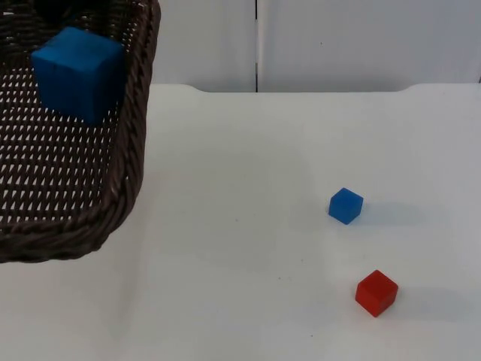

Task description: Pick up the basket with the left hand and place the largest block into the basket with the right hand.

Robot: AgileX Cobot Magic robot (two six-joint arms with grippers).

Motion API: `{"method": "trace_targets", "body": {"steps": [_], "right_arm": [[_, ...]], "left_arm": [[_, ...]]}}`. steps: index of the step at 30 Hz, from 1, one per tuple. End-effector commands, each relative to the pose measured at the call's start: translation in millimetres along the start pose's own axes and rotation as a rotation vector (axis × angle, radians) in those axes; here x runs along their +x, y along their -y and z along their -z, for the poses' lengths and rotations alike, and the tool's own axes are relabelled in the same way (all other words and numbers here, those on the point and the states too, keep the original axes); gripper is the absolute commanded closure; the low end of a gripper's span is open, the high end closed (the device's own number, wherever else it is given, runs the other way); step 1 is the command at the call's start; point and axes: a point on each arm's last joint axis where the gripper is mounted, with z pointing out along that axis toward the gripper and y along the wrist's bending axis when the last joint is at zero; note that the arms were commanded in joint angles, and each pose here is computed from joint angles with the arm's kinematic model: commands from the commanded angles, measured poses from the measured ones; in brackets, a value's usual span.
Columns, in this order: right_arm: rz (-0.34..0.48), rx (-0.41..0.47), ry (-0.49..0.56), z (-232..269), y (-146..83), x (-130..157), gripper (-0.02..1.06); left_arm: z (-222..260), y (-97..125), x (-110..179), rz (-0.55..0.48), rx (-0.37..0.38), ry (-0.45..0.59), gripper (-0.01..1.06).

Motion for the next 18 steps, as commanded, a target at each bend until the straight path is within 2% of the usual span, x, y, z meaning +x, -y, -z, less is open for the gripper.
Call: {"method": "trace_targets", "body": {"steps": [1, 8, 18], "right_arm": [[-0.007, 0.029, 0.009, 20.6, 4.2, -7.0, 0.38], [-0.109, 0.01, -0.102, 69.1, 20.8, -0.5, 0.38], [-0.149, 0.009, -0.138, 108.7, 28.6, 1.8, 0.38]], "left_arm": [[3.9, 3.5, -0.5, 0.008, 0.023, 0.023, 1.05], [3.9, 3.5, -0.5, 0.006, 0.023, 0.023, 1.05], [3.9, 3.6, -0.5, -0.001, 0.023, 0.023, 1.05]]}}
